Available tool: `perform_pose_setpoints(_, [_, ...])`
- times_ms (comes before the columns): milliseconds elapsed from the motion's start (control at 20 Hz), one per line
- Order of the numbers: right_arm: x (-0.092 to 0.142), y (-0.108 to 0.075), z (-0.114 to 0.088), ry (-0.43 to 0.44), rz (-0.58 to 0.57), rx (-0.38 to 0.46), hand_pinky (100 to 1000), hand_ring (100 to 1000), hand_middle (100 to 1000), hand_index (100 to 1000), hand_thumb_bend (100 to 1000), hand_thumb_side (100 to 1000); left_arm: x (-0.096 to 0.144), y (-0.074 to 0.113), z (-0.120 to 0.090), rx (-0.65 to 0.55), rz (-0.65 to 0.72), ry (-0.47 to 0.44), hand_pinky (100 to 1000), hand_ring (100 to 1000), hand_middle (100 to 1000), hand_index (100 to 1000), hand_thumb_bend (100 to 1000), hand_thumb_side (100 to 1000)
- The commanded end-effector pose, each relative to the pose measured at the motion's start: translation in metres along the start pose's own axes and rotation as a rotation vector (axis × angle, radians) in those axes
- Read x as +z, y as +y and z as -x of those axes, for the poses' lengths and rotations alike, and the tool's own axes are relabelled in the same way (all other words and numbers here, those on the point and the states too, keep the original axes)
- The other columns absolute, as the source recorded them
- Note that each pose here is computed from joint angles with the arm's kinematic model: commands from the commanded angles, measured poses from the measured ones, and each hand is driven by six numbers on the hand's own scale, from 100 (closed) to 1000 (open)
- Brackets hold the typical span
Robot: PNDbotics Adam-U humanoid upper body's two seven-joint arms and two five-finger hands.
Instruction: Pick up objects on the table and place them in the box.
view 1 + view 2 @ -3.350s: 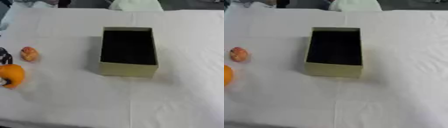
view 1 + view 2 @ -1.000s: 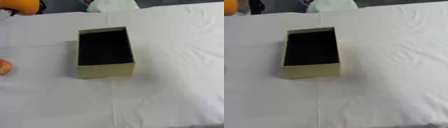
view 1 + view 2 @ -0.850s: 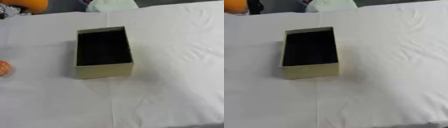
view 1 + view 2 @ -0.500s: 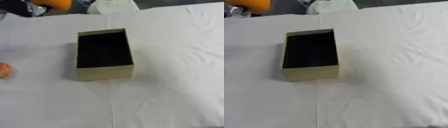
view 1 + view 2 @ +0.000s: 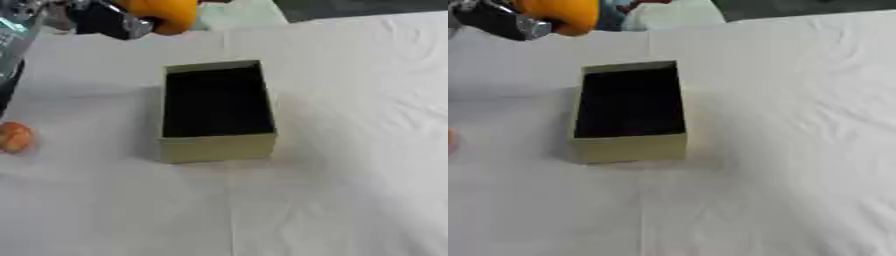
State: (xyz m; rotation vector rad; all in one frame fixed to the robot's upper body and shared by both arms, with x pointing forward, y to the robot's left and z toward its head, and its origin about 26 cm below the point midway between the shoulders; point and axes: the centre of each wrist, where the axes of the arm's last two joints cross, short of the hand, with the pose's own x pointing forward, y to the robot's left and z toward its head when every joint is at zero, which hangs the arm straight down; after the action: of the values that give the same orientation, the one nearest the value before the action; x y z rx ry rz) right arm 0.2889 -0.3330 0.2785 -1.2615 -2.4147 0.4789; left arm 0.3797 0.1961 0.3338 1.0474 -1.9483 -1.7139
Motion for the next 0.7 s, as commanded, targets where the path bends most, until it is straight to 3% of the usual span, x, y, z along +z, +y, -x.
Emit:
perform_pose_setpoints(50, [-0.008, -0.005, -0.005, -0.028, 0.011, -0.004, 794, 777, 778, 823, 138, 1000, -0.012, 0.004, -0.005, -0.01, -0.022, -0.035, 423, 382, 374, 582, 267, 193])
perform_pose_setpoints(700, [-0.012, -0.005, -0.008, -0.024, 0.023, -0.019, 794, 776, 778, 822, 135, 1000, -0.038, -0.03, -0.022, 0.067, 0.101, -0.148, 468, 416, 407, 616, 319, 227])
